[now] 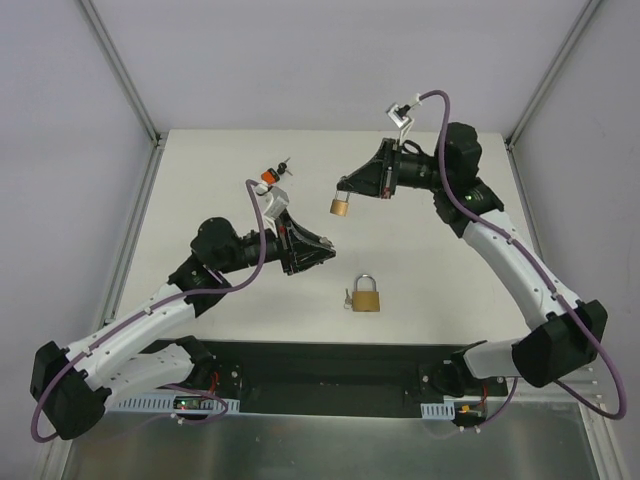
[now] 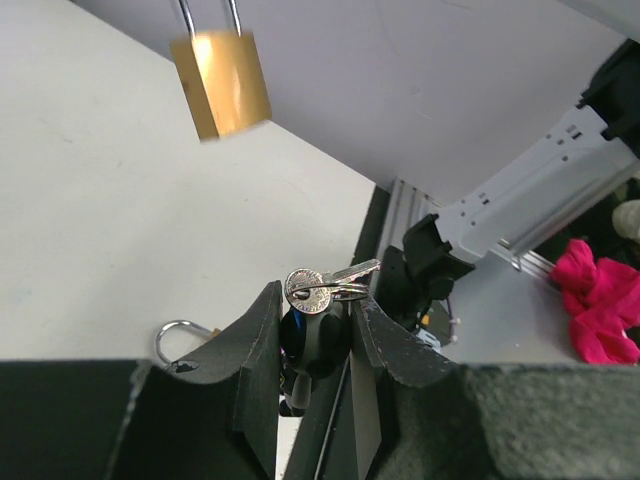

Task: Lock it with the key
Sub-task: Place the lock at the center of the board.

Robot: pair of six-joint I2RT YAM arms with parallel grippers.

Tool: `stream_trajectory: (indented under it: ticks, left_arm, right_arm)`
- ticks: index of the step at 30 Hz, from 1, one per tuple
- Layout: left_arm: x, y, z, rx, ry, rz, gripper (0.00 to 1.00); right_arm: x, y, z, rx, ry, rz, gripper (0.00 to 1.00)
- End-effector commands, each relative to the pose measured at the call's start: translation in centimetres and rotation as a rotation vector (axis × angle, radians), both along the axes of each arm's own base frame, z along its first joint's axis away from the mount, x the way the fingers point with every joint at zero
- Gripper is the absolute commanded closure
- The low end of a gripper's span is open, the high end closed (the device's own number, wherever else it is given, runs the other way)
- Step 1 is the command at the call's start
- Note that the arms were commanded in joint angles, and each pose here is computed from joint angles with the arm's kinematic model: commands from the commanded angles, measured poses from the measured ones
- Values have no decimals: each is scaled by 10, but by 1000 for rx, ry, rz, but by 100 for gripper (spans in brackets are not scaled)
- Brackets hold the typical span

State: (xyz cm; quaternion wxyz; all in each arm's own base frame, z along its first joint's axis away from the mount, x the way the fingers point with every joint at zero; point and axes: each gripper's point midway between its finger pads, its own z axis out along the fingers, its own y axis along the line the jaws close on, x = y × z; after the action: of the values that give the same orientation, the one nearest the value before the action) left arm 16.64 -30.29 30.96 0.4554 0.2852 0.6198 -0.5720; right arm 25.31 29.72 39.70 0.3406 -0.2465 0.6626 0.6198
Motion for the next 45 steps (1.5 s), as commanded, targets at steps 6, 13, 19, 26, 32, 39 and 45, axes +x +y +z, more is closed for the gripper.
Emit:
stream_trajectory:
  ticks: [6,13,19,26,32,39,45]
  left_arm:
    - [36,23,-23,96,45,263,100]
    - [45,24,-39,139,102,302,100]
    - [48,25,-47,155,128,312,100]
    - [48,24,-58,174,158,308,100]
    - [49,23,-64,184,172,308,100]
    - [49,24,-68,189,180,312,100]
    - [49,26,-75,198,193,320,100]
  right_arm:
    - [13,8,-119,-183,176,18,100]
    - [-2,29,-216,-340,295,62,99]
    - [-5,37,-280,-442,377,43,99]
    - [-5,36,-332,-469,471,1,99]
    - [-1,35,-353,-497,513,-30,99]
    - [-4,29,-371,-528,573,-87,95]
    - [-5,21,-378,-555,566,-118,89]
